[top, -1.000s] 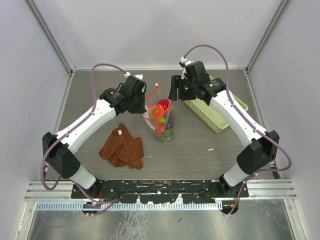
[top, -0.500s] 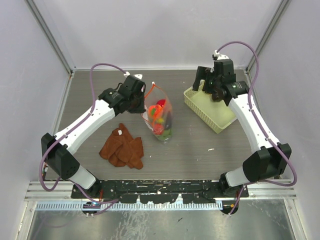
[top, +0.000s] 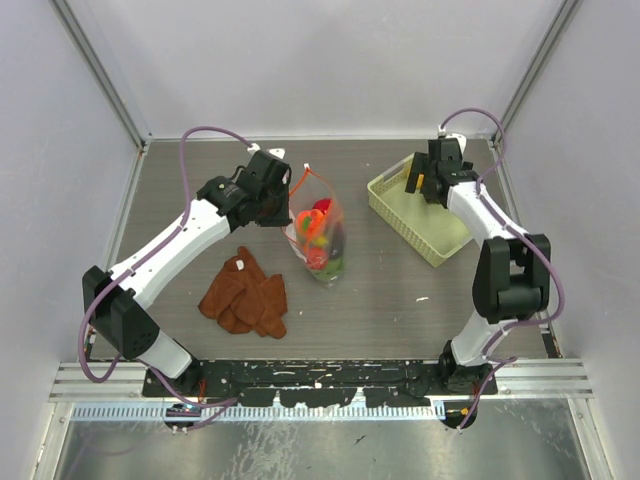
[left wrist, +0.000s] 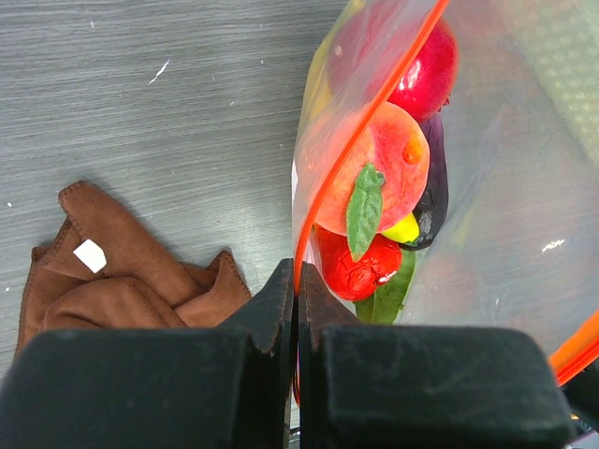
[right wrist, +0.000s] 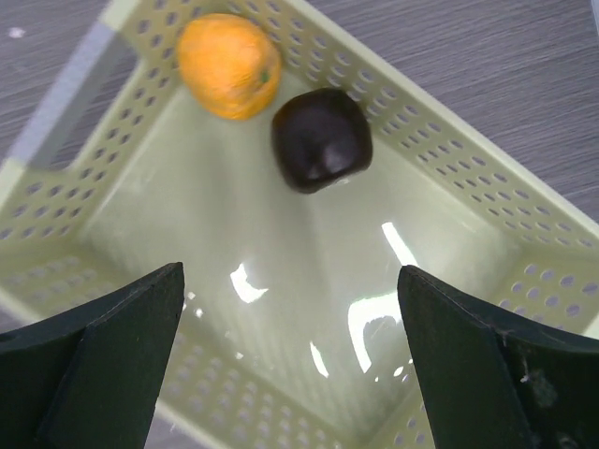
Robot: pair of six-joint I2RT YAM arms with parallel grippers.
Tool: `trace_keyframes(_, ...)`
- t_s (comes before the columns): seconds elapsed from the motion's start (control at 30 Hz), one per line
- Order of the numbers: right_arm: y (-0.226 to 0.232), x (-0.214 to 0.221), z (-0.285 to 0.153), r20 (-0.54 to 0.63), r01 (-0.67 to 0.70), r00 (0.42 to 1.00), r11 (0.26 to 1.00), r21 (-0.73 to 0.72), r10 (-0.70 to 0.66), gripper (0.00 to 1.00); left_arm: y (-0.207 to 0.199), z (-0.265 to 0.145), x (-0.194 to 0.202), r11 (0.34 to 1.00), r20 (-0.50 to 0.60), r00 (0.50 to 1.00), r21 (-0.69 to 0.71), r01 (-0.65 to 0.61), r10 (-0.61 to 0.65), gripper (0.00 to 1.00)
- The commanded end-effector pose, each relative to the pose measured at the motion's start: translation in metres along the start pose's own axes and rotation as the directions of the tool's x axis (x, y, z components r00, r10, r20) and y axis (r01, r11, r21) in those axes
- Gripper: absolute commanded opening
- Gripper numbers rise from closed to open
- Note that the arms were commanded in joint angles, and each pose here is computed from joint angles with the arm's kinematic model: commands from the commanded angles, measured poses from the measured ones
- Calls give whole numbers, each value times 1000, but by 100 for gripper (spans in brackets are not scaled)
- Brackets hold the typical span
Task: Place the food in the zip-top bag and seal the zipper
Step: Pick up the fake fruit from the bin.
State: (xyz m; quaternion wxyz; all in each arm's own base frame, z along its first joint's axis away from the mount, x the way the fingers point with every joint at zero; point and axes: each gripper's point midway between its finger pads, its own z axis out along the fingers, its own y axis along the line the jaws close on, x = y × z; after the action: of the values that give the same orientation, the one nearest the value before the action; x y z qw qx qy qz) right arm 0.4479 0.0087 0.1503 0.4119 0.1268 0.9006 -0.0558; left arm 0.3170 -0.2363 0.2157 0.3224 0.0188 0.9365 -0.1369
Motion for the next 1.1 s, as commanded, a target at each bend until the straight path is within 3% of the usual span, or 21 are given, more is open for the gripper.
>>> trace_keyframes(0.0,-9,-28,31,96,-5,995,999,47,1,100,-9,-19,-24,999,79,997,52,-1,-3,0)
trace_keyframes(0.53,-18,-18,121,25,65,998,998,21,-65,92,-11,-16,-25,999,72,997,50,-5,2,0)
trace_keyframes(0.77,-8,-7,130,-18,92,996,995,-46,-93,76,-11,-16,-26,999,73,997,49,-6,2,0)
trace_keyframes(0.9,-8,-6,120,-21,78,997,996,-52,-79,63,-8,-17,-21,999,56,998,37,-8,6,0)
trace_keyframes(1.07,-8,-13,96,-3,49,999,997,-67,-49,56,-7,-20,-23,999,66,998,36,-8,6,0)
